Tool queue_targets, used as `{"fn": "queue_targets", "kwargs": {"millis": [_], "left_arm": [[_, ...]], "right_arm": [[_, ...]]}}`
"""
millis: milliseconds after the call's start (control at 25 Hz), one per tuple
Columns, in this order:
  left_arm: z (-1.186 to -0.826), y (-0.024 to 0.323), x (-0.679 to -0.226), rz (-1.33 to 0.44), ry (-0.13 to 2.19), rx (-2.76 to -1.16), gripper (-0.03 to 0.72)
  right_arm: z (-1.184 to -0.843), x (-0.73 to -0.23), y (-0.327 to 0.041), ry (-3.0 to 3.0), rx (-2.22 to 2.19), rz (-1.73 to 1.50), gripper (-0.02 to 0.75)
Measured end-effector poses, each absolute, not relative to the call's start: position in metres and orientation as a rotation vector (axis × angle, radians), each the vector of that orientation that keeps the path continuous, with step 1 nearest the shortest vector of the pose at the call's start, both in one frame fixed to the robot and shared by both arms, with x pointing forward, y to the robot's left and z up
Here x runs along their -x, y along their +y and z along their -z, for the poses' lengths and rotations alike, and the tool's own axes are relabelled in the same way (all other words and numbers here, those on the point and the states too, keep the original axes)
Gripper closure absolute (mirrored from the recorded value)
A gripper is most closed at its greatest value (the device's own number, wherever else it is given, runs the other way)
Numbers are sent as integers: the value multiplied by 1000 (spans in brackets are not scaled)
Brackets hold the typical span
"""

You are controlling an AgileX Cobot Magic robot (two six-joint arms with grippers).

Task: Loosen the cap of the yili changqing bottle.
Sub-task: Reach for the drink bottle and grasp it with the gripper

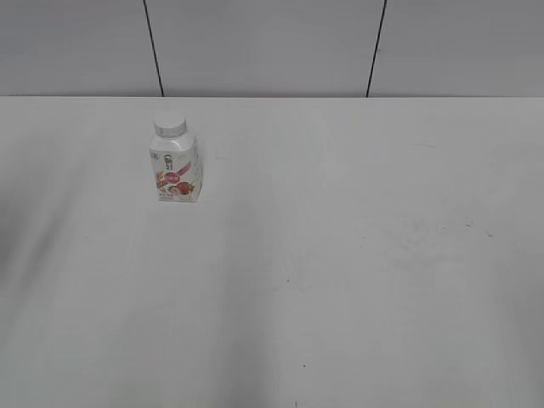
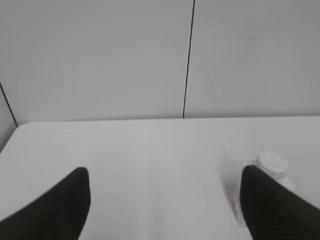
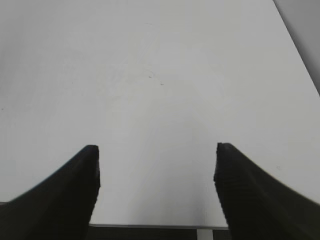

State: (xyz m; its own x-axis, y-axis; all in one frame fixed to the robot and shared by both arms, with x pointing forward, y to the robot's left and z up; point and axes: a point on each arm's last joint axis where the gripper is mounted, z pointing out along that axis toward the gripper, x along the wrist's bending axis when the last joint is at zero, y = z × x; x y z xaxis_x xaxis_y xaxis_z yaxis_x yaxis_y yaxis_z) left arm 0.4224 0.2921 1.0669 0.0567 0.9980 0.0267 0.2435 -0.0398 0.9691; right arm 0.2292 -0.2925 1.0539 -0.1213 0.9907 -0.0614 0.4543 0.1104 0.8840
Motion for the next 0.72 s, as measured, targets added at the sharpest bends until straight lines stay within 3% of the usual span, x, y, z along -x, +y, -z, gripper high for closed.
{"fn": "queue_targets", "kwargs": {"millis": [400, 720], "left_arm": [[-1002, 285, -492, -1029, 1311, -1526, 127], [-944, 256, -521, -770, 1083, -1555, 127]], "right_arm": [[-1054, -229, -292, 1676, -1429, -953, 174], [-1054, -229, -292, 1676, -1429, -953, 174]]}}
